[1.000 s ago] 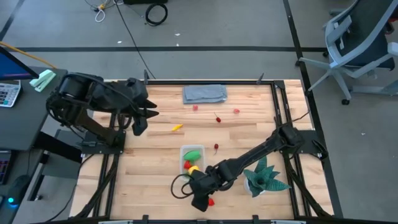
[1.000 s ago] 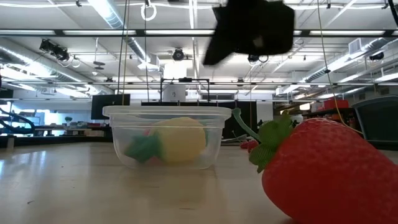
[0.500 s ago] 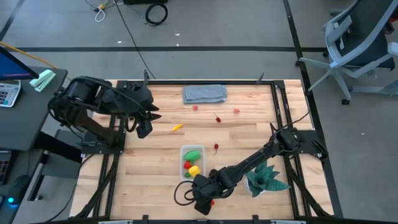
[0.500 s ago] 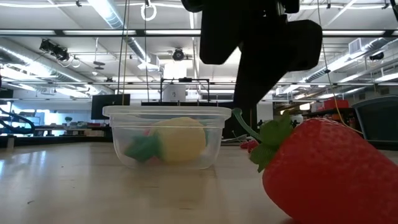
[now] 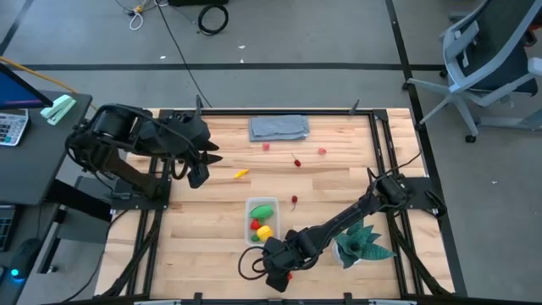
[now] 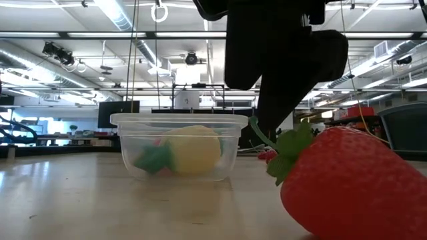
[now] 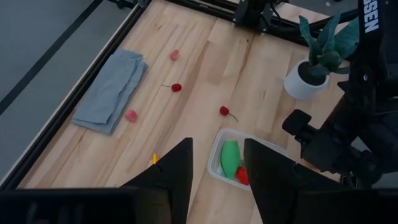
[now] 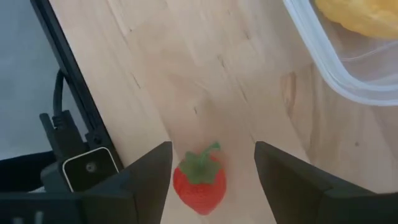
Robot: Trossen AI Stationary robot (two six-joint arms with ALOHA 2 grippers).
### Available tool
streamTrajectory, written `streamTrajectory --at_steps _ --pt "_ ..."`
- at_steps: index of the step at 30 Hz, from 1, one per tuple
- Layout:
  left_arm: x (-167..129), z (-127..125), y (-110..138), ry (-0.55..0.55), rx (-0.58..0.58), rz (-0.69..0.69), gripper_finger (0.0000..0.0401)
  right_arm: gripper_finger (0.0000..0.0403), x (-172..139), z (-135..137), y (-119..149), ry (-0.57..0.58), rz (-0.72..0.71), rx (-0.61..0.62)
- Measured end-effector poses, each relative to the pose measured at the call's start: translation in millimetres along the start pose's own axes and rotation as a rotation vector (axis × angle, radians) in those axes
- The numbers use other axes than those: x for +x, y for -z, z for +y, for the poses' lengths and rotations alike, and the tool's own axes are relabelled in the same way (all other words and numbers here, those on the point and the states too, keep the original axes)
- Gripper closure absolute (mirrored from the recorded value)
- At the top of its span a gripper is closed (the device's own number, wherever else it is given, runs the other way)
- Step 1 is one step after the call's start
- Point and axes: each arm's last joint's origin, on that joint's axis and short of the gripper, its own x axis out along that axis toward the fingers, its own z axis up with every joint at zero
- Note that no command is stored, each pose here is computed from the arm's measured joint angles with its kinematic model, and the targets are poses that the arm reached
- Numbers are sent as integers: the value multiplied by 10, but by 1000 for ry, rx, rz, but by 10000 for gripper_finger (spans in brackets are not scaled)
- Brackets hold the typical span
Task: Pick and placing Produce into tupperware
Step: Put the strawberry into the transparent bin
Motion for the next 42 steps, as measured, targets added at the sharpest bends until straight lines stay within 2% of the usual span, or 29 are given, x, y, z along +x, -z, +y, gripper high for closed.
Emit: streamTrajectory --at_steps 12,19,24,29,31,32,37,42 --pt "0 0 -1 0 0 -1 257 167 178 -79 76 -11 -37 19" --pt "0 0 -1 0 -1 -1 250 186 203 -106 93 -3 -33 5" --pt "0 0 -1 0 -1 -1 255 237 202 -92 96 -13 -37 1" --pt "0 0 -1 0 -1 -1 263 335 202 -88 104 -11 -38 -3" --pt "-1 0 -1 1 -1 -1 263 381 202 -83 110 -5 -49 -30" --pt "-1 0 -1 1 -1 -1 263 390 202 -75 113 -8 -56 -55" --pt "-1 0 -1 1 -1 -1 258 397 143 -10 85 -66 -94 -69" --pt "-1 0 -1 1 -1 -1 260 399 -334 122 -103 -236 -229 -110"
